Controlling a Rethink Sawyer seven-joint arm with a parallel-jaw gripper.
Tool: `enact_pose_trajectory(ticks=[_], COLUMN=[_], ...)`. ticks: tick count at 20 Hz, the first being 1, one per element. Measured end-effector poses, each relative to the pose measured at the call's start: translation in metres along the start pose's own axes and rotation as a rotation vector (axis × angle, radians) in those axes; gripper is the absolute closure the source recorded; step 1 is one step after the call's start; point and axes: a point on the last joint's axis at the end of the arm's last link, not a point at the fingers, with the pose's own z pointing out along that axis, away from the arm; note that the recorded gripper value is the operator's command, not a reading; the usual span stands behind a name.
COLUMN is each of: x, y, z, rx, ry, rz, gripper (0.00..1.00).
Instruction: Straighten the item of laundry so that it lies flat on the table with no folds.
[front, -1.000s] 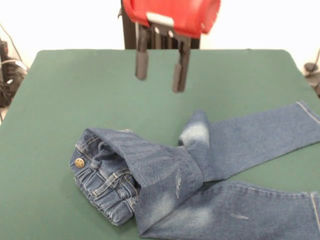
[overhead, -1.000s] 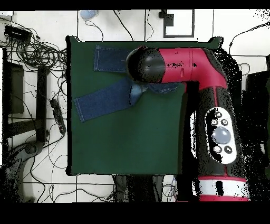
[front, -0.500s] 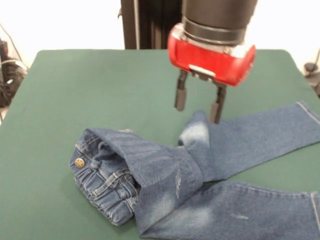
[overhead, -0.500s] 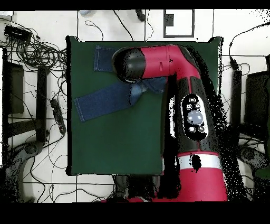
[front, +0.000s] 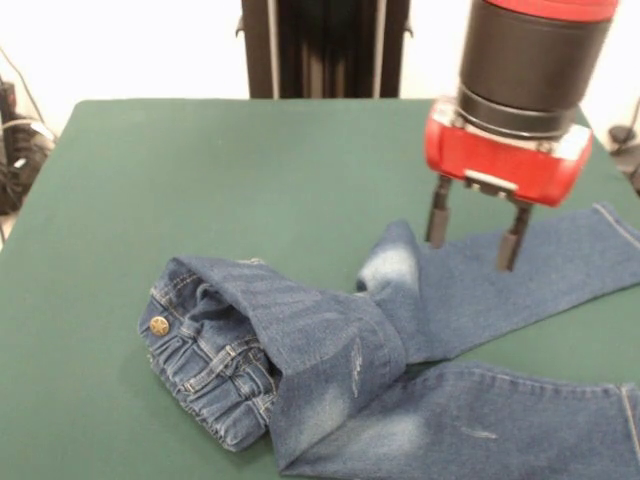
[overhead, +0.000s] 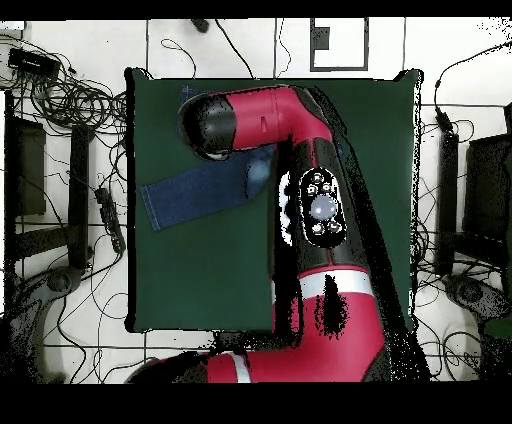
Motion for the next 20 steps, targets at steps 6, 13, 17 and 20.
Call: enact_pose_trajectory(ticks=[6, 13, 17, 20], x=[0.027, 0.034, 0.028, 0.020], y=[0.030, 0.052, 0.059, 0.063], z=[0.004, 0.008, 0.017, 0.028], rx=[-0.002, -0.018, -0.026, -0.035], ry=[0.010, 0.004, -0.006, -0.019], rz=[-0.048, -0.062, -0.058, -0.049], gripper=[0.00, 0.00, 0.00, 0.00])
